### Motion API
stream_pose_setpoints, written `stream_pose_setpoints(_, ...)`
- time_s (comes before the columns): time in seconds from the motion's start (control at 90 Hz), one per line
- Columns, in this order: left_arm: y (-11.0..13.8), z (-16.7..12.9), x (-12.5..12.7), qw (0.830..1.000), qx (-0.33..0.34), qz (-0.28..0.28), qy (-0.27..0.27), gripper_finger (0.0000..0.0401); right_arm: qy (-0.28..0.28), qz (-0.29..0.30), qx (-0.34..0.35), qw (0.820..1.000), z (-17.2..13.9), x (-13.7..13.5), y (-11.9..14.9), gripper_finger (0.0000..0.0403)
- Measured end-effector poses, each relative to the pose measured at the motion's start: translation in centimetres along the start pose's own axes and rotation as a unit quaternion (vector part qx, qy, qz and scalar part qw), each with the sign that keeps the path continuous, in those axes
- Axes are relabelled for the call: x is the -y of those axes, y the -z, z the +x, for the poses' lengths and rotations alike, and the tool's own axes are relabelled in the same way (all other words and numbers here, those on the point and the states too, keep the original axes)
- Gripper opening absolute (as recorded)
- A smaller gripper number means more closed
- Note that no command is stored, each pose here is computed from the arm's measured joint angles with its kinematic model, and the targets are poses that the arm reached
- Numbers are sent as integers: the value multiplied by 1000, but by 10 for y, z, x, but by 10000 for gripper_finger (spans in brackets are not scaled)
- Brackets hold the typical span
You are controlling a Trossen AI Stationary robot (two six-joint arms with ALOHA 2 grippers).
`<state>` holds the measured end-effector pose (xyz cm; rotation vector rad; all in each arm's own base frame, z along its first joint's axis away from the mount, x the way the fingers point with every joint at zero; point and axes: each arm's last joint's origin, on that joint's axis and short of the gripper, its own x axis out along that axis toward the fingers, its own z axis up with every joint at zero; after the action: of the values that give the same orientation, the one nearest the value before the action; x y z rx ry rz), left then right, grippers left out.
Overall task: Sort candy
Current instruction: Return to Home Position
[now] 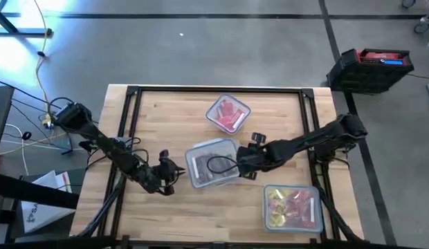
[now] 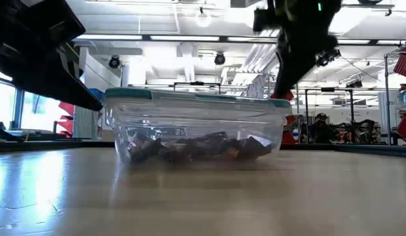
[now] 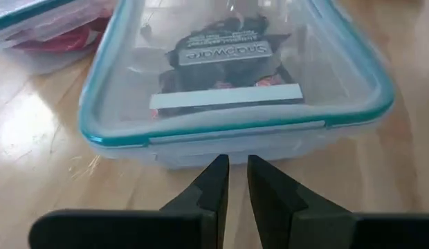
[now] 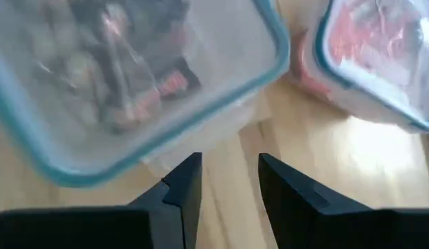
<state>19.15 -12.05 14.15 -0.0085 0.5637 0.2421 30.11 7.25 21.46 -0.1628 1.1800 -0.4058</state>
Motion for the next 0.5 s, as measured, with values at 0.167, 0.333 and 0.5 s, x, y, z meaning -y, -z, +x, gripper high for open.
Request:
stream_pose_setpoints(0.167,6,10,1,1000,-7,14,-11,39,-7,1,51,999,34,-5,14,114)
stream_pose_setpoints(0.333,8,22,-1,999,-11,26,-22,39,-33,15,136,990,66,-7,22,114)
stream_pose_setpoints(0.5,11,28,-4,998,-23,48,-27,39,-69,34,136,988,80,-15,22,114)
